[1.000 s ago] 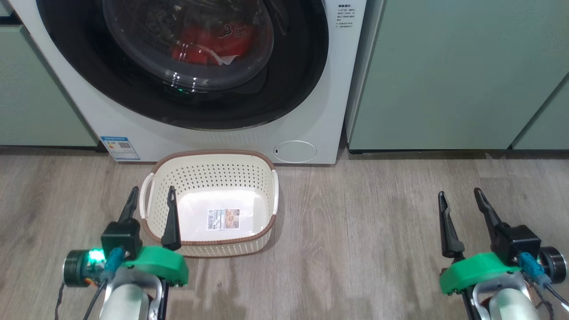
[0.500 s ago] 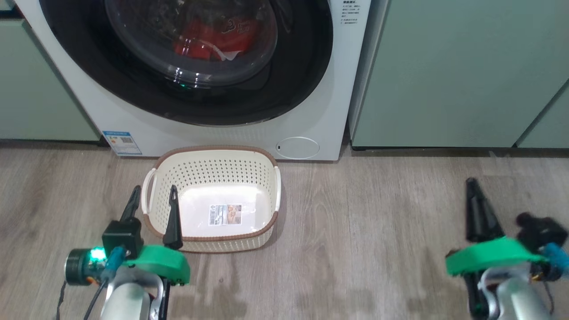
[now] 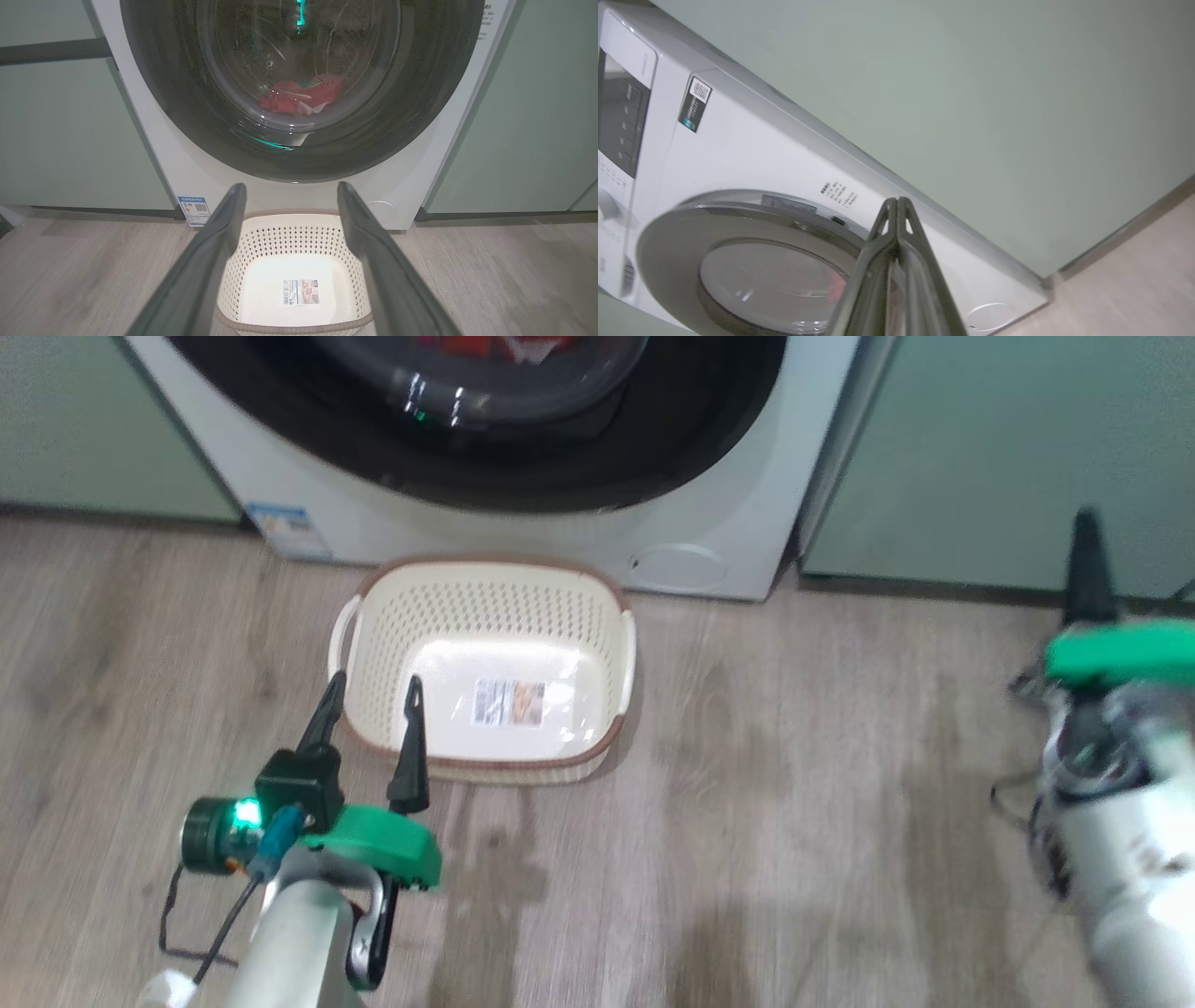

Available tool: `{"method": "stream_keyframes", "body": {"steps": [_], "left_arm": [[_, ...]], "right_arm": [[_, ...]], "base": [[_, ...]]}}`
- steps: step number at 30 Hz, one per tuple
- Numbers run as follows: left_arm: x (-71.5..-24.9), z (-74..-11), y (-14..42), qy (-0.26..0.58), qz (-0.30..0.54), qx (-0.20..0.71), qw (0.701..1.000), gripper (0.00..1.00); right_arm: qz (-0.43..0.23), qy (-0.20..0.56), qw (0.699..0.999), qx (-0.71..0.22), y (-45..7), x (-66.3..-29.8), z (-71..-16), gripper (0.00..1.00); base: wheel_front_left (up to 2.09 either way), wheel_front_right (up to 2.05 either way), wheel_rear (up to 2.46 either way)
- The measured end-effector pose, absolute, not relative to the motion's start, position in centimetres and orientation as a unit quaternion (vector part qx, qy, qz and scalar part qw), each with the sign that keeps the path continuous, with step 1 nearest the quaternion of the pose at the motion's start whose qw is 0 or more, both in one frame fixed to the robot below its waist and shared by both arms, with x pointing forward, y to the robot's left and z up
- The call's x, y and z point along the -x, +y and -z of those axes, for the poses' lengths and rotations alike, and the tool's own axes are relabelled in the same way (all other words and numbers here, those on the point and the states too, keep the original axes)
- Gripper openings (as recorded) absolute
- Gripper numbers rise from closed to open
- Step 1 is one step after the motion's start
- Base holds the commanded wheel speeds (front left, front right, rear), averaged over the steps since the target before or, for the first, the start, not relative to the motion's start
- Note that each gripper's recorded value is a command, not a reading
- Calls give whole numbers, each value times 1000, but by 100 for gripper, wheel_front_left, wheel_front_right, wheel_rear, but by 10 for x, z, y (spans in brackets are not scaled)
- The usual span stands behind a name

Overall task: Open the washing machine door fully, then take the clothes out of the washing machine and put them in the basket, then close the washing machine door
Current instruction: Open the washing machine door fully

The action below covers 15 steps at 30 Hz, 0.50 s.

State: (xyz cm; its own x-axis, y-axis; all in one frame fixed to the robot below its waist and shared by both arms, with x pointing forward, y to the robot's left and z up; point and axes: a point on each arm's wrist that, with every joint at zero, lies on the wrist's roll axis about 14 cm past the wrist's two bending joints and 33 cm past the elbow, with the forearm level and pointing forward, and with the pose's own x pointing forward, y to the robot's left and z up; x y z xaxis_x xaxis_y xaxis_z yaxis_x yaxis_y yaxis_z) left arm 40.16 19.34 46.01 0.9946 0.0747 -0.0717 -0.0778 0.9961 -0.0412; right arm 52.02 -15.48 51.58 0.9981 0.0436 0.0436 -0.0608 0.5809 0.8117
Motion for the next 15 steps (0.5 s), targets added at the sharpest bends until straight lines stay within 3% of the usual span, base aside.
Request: {"method": "stream_keyframes", "body": {"steps": [11,15], "left_arm": [[-425,-431,200,70,-59,37,995,100],[-432,-421,204,81,-68,38,994,100]], "right_arm": [[-111,123,784,-598,-126,-607,-502,0],[-141,167,763,-608,-112,-629,-489,0]], "base": [[0,0,0],[0,0,0]]}}
